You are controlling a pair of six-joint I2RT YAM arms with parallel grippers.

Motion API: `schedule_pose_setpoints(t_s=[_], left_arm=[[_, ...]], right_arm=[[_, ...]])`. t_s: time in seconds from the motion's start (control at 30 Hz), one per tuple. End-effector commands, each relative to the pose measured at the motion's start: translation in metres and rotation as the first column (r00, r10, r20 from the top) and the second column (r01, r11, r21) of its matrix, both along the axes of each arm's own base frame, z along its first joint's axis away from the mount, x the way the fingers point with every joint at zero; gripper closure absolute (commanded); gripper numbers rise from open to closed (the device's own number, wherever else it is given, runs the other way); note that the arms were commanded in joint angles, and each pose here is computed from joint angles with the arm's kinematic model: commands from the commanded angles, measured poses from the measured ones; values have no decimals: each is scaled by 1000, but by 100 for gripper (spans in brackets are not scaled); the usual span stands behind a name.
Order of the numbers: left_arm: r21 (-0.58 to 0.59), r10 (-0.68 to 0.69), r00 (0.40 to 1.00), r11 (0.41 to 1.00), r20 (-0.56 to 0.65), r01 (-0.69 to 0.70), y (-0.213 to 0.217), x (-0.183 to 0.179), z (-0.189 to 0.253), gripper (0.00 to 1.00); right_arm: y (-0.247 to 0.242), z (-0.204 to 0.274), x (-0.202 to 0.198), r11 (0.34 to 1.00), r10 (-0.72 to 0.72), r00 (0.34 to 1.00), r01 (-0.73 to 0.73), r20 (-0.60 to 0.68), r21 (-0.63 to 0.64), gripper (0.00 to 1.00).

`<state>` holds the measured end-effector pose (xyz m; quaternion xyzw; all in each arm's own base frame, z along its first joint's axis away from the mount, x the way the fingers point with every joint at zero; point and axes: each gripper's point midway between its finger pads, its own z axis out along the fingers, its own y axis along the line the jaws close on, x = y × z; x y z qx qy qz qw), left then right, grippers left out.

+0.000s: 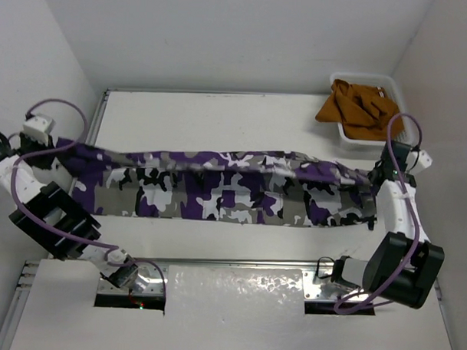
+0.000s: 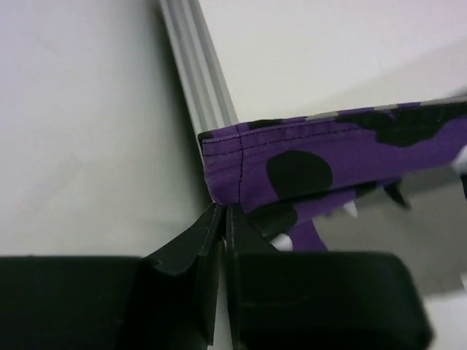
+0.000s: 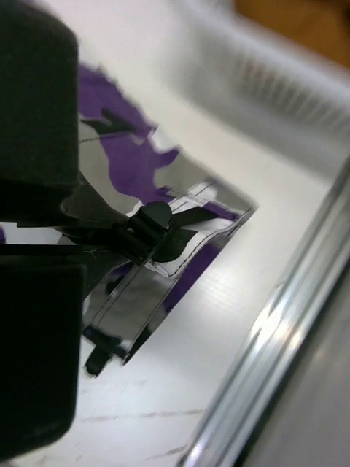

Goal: Fold and stack the trousers
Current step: Fold the trousers

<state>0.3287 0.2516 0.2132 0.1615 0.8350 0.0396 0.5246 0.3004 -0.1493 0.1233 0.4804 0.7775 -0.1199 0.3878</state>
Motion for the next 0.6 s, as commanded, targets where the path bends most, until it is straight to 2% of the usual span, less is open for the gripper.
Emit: schedule_pose_setpoints(t_s=[0.0,0.07,0.13,0.17,0.2,0.3,0.33,0.4,0.47,0.57], left_arm=[[117,-77,989,989,-125,92,-10,-46,-37,93],[106,-104,972,986,-211,128,-22,-69,-70,87],[62,-89,959,992,-269,109,-26,-90,-94,76],[43,-82,954,994,-288,99,-28,-97,-100,72],[22,-65,948,997,-313,75,-25,-107,-106,64],[-53,-89,911,996,-404,73,-28,-140,-112,53],[-93,-121,885,992,-449,88,-36,-154,-113,52],[-126,-104,866,991,-488,48,-25,-164,-113,52],[-162,-5,837,982,-547,-100,-12,-166,-112,54],[-221,79,774,936,-629,-275,-17,-164,-122,54]], right_arm=[[0,-27,-21,1000,-1,998,1,-60,1,100],[7,-50,-37,999,-6,994,10,-111,35,100],[15,-69,-47,998,6,991,3,-137,64,100],[16,-74,-50,998,8,989,2,-145,68,100],[17,-78,-51,998,9,989,1,-147,70,100],[19,-85,-56,997,30,984,-17,-177,73,100],[19,-86,-56,997,35,982,-23,-184,71,100],[18,-85,-55,997,49,981,-38,-190,64,100],[17,-83,-51,997,60,981,-50,-186,62,100],[16,-80,-47,995,86,977,-76,-195,57,100]])
